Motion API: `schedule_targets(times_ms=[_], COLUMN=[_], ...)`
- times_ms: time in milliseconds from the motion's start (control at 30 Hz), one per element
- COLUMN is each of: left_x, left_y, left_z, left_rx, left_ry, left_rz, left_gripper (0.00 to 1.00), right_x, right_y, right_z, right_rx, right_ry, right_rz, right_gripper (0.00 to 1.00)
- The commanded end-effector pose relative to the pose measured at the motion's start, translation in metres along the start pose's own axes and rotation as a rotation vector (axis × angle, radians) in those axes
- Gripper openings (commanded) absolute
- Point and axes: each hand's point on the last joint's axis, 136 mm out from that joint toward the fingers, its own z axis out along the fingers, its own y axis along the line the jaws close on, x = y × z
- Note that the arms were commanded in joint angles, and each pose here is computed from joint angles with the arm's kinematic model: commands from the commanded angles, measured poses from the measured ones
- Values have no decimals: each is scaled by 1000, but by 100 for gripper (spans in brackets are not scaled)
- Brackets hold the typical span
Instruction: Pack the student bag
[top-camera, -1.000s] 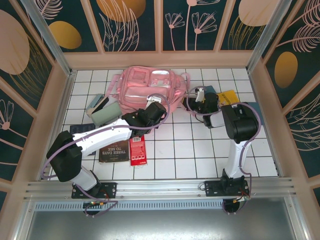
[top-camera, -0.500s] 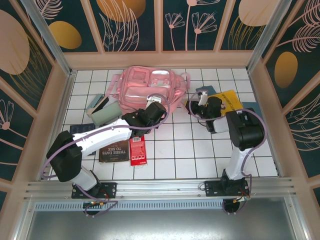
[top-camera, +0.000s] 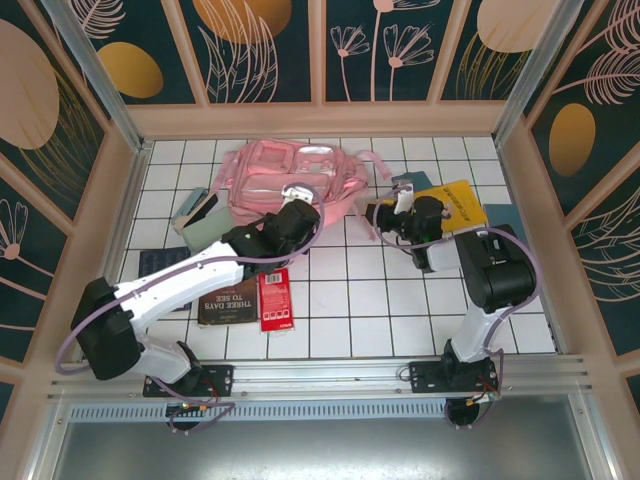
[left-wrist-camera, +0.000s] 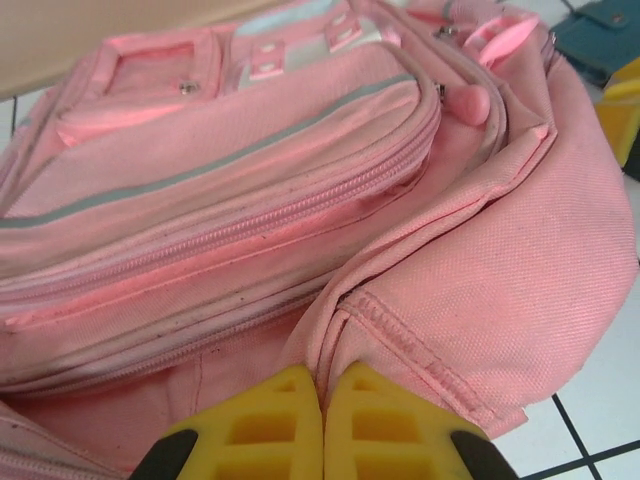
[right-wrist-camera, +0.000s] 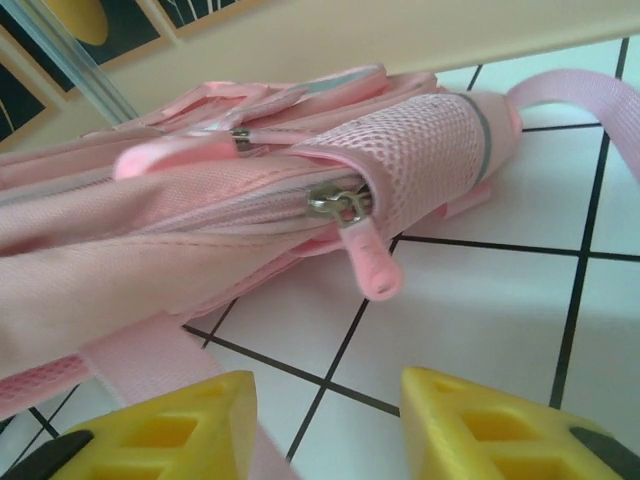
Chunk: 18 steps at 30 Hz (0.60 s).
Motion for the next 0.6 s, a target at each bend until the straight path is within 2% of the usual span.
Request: schedule_targets(times_ms=[0, 267, 567], left_x=[-31, -38, -35], left_y=[20, 19, 17], left_z=[-20, -24, -21], left_rx=[-57, -45, -40], left_ry=[-102, -111, -103], left_rz=[-43, -48, -44], left_gripper=[0, 0, 0], right_x=[-21, -11, -14], right_y=[13, 28, 20], right_z=[5, 23, 40], right_rx=[-59, -247, -248], right_ry=[-50, 3, 5], right_rz=[-84, 11, 50], right_gripper=[45, 38, 37])
